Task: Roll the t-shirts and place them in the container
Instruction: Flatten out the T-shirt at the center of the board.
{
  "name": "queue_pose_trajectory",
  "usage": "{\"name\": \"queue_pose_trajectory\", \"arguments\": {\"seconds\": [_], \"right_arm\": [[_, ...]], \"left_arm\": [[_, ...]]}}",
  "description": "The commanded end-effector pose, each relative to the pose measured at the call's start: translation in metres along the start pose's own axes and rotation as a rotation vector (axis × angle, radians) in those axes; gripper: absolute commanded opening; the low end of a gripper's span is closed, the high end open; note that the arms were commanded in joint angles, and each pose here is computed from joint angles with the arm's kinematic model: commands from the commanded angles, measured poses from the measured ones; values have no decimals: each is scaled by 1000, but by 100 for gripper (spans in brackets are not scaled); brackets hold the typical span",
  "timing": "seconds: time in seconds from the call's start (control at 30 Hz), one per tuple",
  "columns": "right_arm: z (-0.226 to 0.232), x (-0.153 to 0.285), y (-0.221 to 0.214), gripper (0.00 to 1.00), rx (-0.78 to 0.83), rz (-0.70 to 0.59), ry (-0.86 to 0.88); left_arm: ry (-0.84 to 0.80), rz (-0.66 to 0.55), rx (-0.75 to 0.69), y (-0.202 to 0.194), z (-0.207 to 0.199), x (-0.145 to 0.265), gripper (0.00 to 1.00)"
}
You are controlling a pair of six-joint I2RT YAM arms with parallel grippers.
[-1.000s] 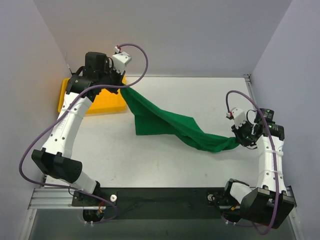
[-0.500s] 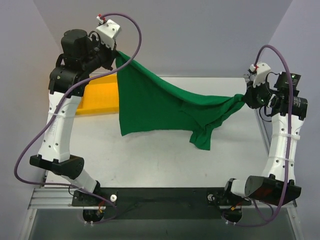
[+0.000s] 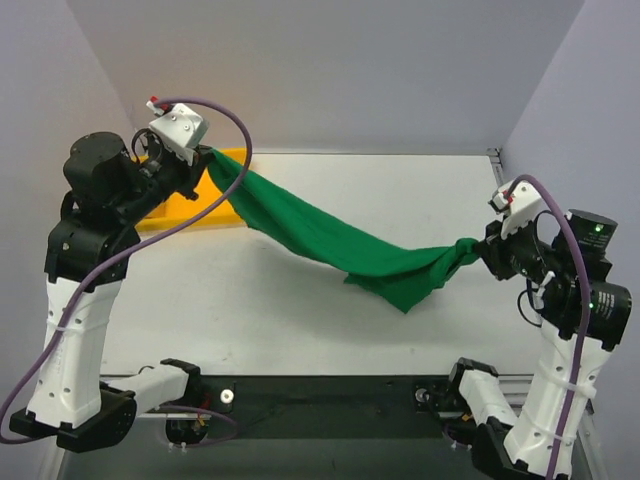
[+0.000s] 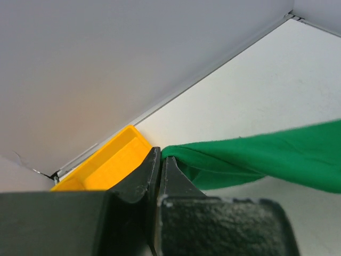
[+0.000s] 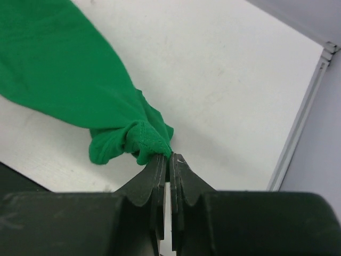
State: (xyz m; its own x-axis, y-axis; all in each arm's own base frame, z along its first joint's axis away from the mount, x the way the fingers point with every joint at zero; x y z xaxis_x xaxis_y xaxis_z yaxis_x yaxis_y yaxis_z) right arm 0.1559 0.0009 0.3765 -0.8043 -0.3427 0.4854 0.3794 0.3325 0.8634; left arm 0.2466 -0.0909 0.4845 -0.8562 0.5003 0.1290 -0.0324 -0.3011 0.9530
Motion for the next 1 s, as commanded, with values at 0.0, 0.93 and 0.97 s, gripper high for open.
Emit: {"name": "queue_pose_trajectory", "arguments": {"seconds": [0.0,0.93,0.97], "right_arm": [[-3,-35,-30,0,-79,122,127],[148,-147,-167,44,1049,105,991],[154,-147,-176,43,1060,127,1039]], "left_arm": [[0,2,-36,-16,7,-43,0],[-371,732,300,-245,-69,-213,0],[-380,740,314,-248,-71,-212,0]]}}
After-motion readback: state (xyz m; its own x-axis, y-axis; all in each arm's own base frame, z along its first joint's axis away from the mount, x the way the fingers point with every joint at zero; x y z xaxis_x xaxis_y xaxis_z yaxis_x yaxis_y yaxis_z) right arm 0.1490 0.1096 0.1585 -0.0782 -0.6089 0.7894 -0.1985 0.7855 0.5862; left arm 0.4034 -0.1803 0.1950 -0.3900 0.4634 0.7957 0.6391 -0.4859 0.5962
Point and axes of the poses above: each gripper's point midway between its finger pads, its own x axis back along the fingers, its own z axis along the line the jaws close on, y = z × x, the point moved 6 cm from there along x, back along the fingers, and after that the axes turned 2 degrees about -x, right-handed, at the moved point
